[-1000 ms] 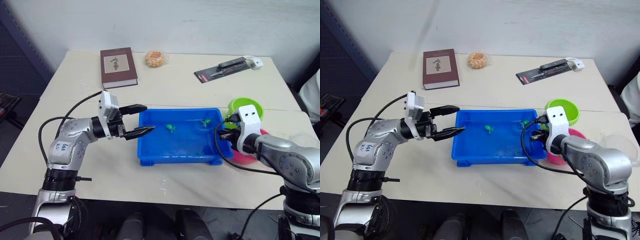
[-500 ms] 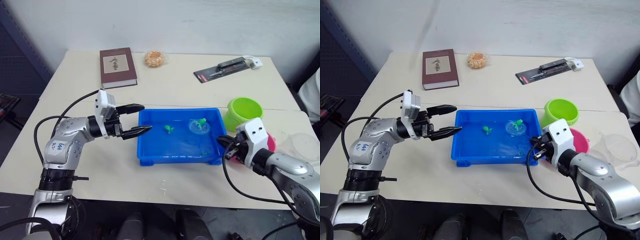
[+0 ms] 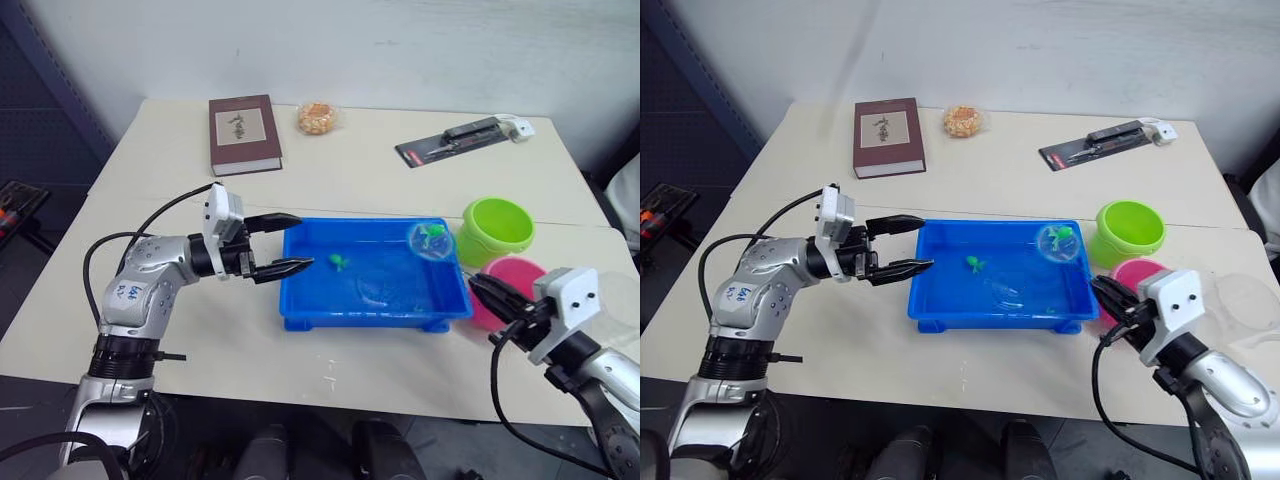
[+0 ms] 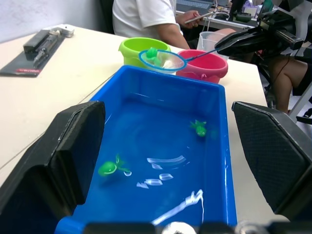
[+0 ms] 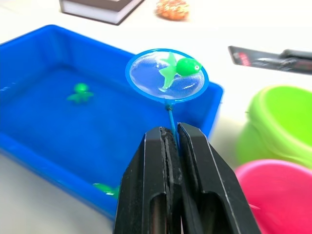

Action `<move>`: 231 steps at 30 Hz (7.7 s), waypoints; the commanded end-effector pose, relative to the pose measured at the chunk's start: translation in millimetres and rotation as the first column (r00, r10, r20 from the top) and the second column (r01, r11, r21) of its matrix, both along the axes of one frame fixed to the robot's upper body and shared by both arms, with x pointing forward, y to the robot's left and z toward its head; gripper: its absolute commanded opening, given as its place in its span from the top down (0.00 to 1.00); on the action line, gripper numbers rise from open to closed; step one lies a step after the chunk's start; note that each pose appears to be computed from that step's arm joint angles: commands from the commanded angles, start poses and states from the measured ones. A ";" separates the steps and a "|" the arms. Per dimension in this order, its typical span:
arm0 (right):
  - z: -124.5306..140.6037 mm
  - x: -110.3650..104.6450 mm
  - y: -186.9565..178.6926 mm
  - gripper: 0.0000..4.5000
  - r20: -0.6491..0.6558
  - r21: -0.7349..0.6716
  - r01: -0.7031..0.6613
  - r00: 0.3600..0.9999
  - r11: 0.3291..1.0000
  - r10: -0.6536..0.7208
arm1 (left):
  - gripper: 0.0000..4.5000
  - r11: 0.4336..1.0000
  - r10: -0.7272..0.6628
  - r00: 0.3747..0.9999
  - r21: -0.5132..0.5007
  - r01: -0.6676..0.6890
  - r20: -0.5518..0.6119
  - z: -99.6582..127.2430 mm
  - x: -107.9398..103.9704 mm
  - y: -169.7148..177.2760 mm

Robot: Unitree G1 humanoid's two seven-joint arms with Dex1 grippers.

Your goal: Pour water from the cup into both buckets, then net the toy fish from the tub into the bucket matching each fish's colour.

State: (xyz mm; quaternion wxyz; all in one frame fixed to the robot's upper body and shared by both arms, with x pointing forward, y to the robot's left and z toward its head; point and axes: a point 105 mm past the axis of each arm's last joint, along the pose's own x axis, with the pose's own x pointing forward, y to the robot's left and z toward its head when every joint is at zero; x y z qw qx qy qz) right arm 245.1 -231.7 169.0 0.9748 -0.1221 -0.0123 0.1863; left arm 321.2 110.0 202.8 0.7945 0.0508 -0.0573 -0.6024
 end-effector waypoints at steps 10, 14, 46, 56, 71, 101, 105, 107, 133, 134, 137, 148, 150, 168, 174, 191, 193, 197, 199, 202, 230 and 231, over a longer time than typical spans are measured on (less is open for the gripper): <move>39.5 24.3 -82.8 1.00 0.213 -0.212 0.273 0.950 0.938 -0.228 | 0.01 1.000 0.021 0.999 -0.006 -0.021 0.034 12.2 3.0 -7.7; 33.2 36.7 -92.9 1.00 0.212 -0.324 0.316 0.943 0.892 -0.257 | 0.01 1.000 0.023 0.999 -0.006 -0.023 0.031 10.9 0.8 -8.0; 28.4 66.5 -114.0 1.00 0.378 -0.926 0.370 0.916 0.080 0.136 | 0.01 0.998 0.049 0.999 -0.036 -0.049 0.006 -0.5 -0.2 -5.1; 26.8 67.3 -110.6 1.00 0.357 -0.934 0.352 0.921 0.058 0.156 | 0.01 0.998 0.044 0.999 -0.036 -0.044 0.006 -3.0 -0.7 -5.0; 33.2 62.1 -87.6 1.00 0.387 -0.922 0.367 0.887 0.121 0.253 | 0.01 0.999 0.028 1.000 -0.039 -0.028 0.005 -4.6 -0.1 -5.4; 32.1 56.7 8.2 1.00 -0.327 -0.928 -0.370 0.767 -0.035 0.553 | 0.01 1.000 -0.025 0.999 0.010 0.025 0.039 -0.2 -14.2 16.2; 29.2 65.6 6.0 1.00 -0.373 -0.918 -0.385 0.757 -0.095 0.536 | 0.01 0.999 -0.037 0.999 0.014 0.036 0.030 -2.5 -14.9 15.8; 26.1 66.5 11.5 1.00 -0.404 -0.907 -0.399 0.737 -0.134 0.542 | 0.01 0.999 -0.043 0.999 0.018 0.042 0.029 -3.3 -15.1 14.9; 31.1 60.9 25.9 1.00 -0.620 -0.708 -0.700 0.678 0.090 0.395 | 0.01 0.999 -0.043 0.998 -0.011 0.044 0.035 -4.6 -16.8 9.5; 31.7 61.9 27.0 1.00 -0.606 -0.691 -0.705 0.684 0.159 0.406 | 0.01 0.999 -0.043 0.998 -0.011 0.043 0.035 -4.2 -17.2 9.3; 31.9 64.6 28.6 1.00 -0.574 -0.639 -0.707 0.701 0.302 0.423 | 0.01 0.999 -0.037 0.999 -0.009 0.037 0.035 -4.1 -17.1 10.1; 15.1 77.8 5.8 1.00 -0.523 -0.545 -0.639 0.765 0.542 0.376 | 0.01 1.000 -0.027 0.999 -0.005 0.027 0.033 -6.6 -16.8 14.0; 13.8 78.0 3.5 1.00 -0.524 -0.564 -0.636 0.769 0.526 0.367 | 0.01 1.000 -0.025 0.999 -0.003 0.025 0.032 -6.8 -16.8 14.8; 6.0 89.9 57.9 1.00 -0.376 -0.554 -0.581 0.814 0.596 0.443 | 0.01 1.000 -0.015 0.999 0.024 0.014 0.031 -4.3 -16.4 19.4; 16.6 79.9 63.0 1.00 -0.241 -0.469 -0.549 0.833 0.692 0.498 | 0.01 1.000 -0.010 1.000 0.027 0.010 0.028 -4.1 -17.5 21.7; 37.3 21.3 15.0 1.00 -0.042 -0.202 -0.330 0.943 0.922 0.329 | 0.01 0.998 -0.054 0.998 -0.014 0.055 0.043 4.2 -10.9 10.7; 42.1 15.5 5.9 1.00 -0.040 -0.209 -0.315 0.949 0.926 0.313 | 0.01 0.998 -0.056 0.997 -0.017 0.057 0.052 5.8 -7.8 9.1; 50.7 9.7 -13.8 1.00 -0.030 -0.220 -0.261 0.965 0.940 0.261 | 0.01 0.997 -0.062 0.996 -0.032 0.064 0.061 7.1 -4.2 6.1; 56.1 11.3 -26.9 1.00 -0.013 -0.228 -0.207 0.978 0.951 0.210 | 0.01 0.997 -0.061 0.996 -0.040 0.064 0.066 7.9 -2.3 3.8; 62.0 19.5 -51.5 1.00 0.016 -0.256 -0.098 0.994 0.962 0.106 | 0.01 0.997 -0.061 0.995 -0.051 0.065 0.074 8.9 -0.4 -0.1; 29.5 66.9 -102.9 1.00 0.299 -0.954 0.294 0.927 0.053 0.227 | 0.01 0.995 -0.019 0.990 -0.090 0.032 0.142 21.5 -1.5 -22.8; 29.1 66.9 -102.1 1.00 0.307 -0.951 0.309 0.919 0.030 0.247 | 0.01 0.995 -0.019 0.990 -0.090 0.032 0.141 21.5 -1.3 -22.6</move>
